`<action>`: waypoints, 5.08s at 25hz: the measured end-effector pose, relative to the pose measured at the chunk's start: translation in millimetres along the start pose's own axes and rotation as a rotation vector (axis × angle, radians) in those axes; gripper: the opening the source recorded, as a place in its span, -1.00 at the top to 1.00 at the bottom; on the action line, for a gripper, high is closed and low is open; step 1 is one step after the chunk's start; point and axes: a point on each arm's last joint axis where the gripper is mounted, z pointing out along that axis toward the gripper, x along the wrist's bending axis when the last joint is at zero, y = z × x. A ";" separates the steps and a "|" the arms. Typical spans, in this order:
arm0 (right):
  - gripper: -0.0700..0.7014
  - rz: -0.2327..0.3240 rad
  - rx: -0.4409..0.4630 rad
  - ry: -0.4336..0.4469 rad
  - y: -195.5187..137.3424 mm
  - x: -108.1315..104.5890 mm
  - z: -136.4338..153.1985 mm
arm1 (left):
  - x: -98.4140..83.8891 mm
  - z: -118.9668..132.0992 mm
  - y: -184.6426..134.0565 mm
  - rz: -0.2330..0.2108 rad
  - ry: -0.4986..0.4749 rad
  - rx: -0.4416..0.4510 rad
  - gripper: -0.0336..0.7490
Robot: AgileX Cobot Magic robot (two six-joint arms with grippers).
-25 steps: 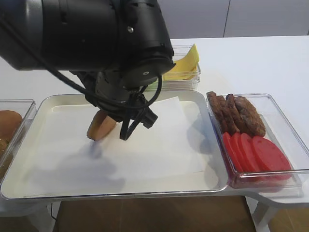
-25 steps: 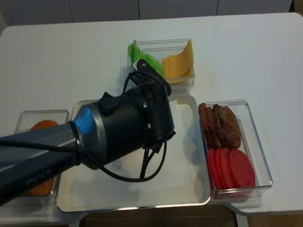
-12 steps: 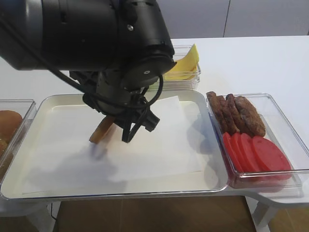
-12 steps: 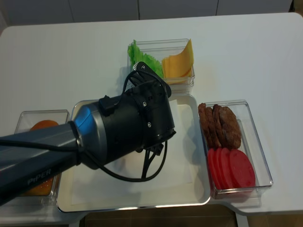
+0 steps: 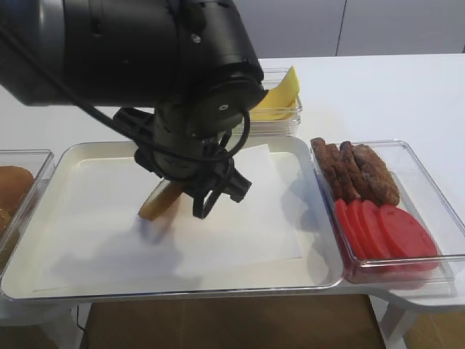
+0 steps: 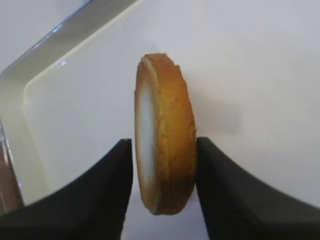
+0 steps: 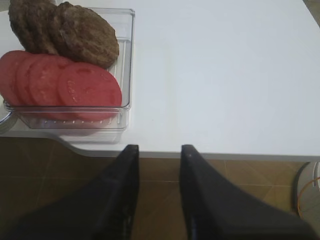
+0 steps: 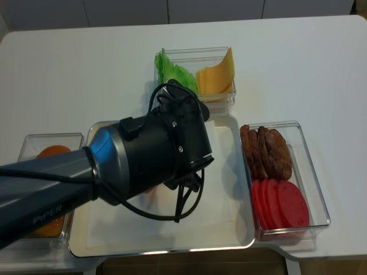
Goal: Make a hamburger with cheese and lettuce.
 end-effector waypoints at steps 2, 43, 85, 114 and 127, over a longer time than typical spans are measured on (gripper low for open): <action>0.26 0.000 0.000 0.000 0.0 0.0 0.0 | -1.3 0.0 0.7 -0.003 -0.014 -0.008 0.12; 0.26 0.000 0.000 0.000 0.0 0.0 0.0 | 68.9 15.2 10.1 -0.016 -0.355 0.104 0.12; 0.26 0.000 0.000 0.000 0.0 0.0 0.0 | 235.1 -69.2 -157.4 -0.492 -0.169 0.042 0.10; 0.26 0.000 0.000 0.000 0.0 0.0 0.0 | 149.6 -117.8 -331.1 -0.578 -0.008 -0.473 -0.07; 0.26 0.000 0.002 0.000 0.1 0.0 0.2 | 134.1 -95.4 -333.1 -0.518 -0.102 -0.439 -0.07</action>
